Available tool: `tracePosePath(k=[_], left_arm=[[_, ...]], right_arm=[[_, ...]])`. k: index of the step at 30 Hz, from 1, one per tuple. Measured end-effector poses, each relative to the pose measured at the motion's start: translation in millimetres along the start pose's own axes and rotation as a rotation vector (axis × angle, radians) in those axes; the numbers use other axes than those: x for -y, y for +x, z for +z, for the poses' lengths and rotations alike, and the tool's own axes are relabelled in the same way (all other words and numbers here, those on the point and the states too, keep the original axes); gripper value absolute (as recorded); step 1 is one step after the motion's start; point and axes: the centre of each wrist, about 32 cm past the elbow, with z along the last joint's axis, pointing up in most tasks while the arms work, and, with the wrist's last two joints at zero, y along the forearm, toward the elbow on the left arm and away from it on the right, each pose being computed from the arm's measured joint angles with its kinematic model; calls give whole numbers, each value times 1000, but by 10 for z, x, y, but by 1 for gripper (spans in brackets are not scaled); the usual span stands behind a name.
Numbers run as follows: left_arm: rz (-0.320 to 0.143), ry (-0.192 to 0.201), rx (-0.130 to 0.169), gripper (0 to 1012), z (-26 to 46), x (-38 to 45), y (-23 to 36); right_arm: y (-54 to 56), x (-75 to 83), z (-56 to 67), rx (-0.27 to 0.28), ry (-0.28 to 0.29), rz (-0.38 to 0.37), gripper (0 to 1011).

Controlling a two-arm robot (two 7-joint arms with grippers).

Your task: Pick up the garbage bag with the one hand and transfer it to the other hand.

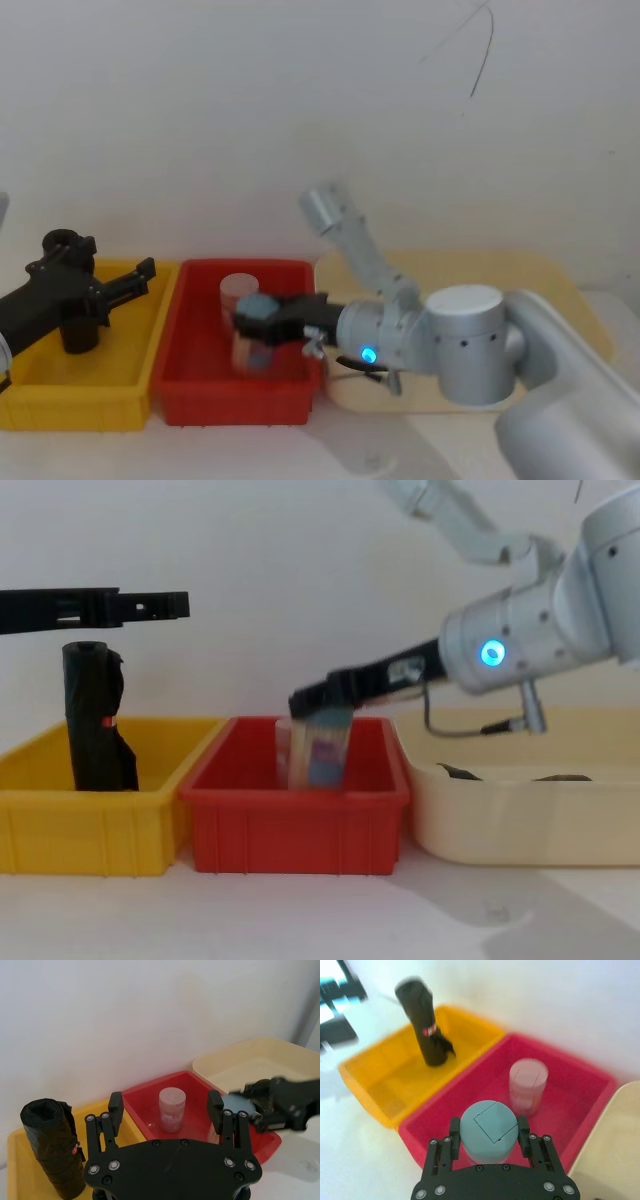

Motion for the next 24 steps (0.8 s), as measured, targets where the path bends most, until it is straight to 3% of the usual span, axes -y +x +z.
tracePosePath(k=[6, 9, 10, 14, 19, 24], left_arm=[[0, 0, 0, 1001, 0, 0, 0], [0, 0, 0, 1001, 0, 0, 0], [0, 0, 0, 1001, 0, 0, 0], [0, 0, 0, 1001, 0, 0, 0], [0, 0, 0, 1001, 0, 0, 0], [0, 0, 0, 1001, 0, 0, 0]], right_arm=[[84, 215, 151, -12, 79, -13, 650], [167, 405, 237, -18, 138, -25, 650], [167, 405, 237, -18, 138, -25, 650], [279, 647, 281, -16, 194, -32, 650], [362, 821, 245, -10, 217, -34, 650], [449, 983, 118, 3, 221, -41, 680]])
